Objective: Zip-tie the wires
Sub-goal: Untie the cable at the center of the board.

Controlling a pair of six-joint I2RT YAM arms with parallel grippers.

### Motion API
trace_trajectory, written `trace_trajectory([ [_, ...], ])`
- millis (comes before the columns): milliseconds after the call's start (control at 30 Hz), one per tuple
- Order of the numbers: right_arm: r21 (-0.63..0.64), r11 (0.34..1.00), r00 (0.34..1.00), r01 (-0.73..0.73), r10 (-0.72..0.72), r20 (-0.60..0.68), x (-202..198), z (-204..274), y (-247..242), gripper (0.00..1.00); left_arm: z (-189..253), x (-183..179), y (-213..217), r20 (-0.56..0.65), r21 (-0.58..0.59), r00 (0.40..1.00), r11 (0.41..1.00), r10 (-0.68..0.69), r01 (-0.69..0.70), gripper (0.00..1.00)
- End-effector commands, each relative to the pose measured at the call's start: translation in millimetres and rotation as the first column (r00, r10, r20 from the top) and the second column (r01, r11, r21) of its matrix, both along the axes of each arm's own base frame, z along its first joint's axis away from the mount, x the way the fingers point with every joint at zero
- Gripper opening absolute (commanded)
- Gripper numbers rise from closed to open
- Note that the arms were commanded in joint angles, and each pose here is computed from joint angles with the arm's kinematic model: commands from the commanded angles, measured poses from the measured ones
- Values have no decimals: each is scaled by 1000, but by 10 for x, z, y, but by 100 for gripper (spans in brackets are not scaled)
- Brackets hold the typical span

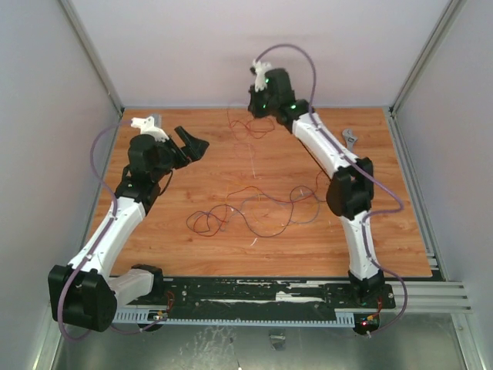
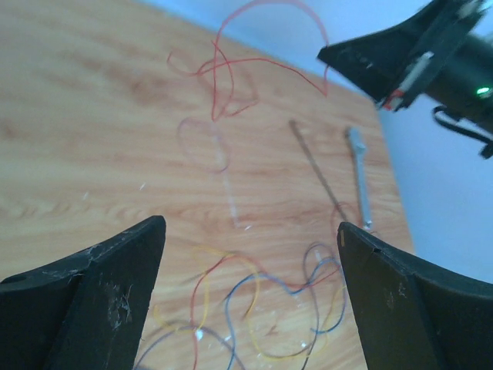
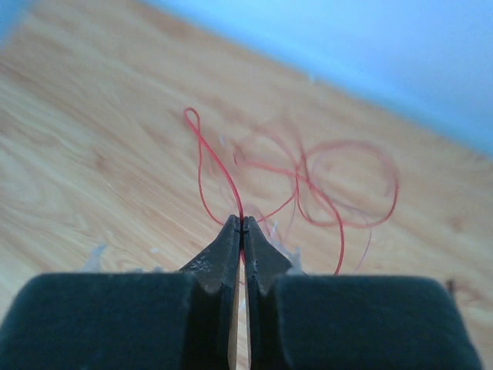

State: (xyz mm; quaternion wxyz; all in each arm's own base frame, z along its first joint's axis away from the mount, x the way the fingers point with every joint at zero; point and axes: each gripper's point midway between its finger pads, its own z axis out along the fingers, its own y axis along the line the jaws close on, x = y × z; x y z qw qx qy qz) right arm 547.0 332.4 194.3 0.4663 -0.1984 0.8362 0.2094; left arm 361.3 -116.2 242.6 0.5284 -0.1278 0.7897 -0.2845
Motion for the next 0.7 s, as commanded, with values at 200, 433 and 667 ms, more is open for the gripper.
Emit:
trace_trajectory([
  [200,257,948,904,-186,63,422,-785,2724,-190,0,1372,226,-177,537,4,840,996,-81,94,98],
  [433,281,922,876,-266,109,470,-1143,3083,-248,0,1795,216,-336,688,-81,720,977,-89,198,98],
  [667,285,921,877,-266,108,469,-1255,3129,-308,0,2113,-57,-670,768,-69,609,920,-198,386,98],
])
